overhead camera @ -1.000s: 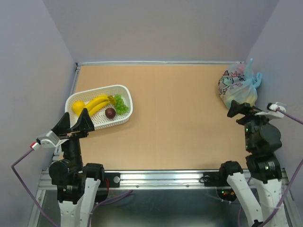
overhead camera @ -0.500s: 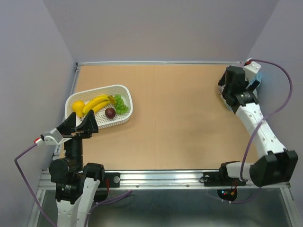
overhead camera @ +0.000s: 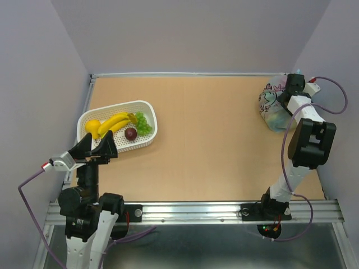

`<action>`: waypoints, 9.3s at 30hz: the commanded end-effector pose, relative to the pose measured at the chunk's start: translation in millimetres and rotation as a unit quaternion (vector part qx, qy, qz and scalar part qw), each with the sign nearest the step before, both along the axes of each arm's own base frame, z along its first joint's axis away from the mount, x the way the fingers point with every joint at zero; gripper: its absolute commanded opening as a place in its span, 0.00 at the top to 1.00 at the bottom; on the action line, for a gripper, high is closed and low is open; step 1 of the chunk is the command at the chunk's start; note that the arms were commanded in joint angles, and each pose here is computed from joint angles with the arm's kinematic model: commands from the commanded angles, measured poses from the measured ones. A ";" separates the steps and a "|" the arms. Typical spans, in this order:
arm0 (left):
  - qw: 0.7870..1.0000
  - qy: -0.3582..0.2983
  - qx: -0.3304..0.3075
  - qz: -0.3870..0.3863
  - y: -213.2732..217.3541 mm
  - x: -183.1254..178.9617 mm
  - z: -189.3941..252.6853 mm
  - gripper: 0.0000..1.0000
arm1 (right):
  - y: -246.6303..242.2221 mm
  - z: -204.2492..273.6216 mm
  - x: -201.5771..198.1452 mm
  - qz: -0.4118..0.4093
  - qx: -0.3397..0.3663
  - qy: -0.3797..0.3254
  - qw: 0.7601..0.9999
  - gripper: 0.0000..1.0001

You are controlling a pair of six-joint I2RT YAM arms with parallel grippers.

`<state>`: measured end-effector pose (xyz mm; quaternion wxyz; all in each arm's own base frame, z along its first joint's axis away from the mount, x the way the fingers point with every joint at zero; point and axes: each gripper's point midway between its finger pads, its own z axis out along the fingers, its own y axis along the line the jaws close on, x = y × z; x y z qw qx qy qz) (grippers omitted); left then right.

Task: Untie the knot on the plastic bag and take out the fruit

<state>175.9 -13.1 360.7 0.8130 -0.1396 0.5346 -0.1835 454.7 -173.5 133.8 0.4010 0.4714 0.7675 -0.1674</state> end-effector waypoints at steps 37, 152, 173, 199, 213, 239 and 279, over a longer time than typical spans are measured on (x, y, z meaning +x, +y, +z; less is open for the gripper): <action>0.910 0.265 0.029 -0.318 -177.2 109.2 -63.4 0.07 | 343.1 6.1 -187.8 0.541 0.061 -0.037 0.838 0.99; 0.898 0.384 0.032 -0.214 -276.9 111.9 -112.5 0.01 | 320.8 104.3 -183.5 0.550 -0.011 -0.213 0.807 0.99; 0.865 0.463 0.176 0.081 -242.7 181.5 -205.4 0.07 | 257.4 142.9 -196.9 0.412 -0.032 -0.303 0.859 0.99; 0.853 0.430 0.256 -0.148 -227.5 199.4 -144.7 1.00 | 324.7 227.3 -209.4 0.621 -0.043 -0.224 0.749 0.13; 0.873 0.395 0.238 -0.157 -221.3 190.0 -114.0 1.00 | 423.4 179.9 -143.8 0.733 -0.020 -0.105 0.672 0.37; 0.878 0.410 0.189 -0.163 -219.9 189.4 -126.9 0.95 | 484.1 84.8 -298.2 0.770 -0.009 -0.051 0.636 0.37; 0.794 0.530 0.191 -0.228 -272.0 -7.9 -289.2 0.52 | 288.5 55.6 -217.2 0.389 -0.127 -0.133 0.903 0.99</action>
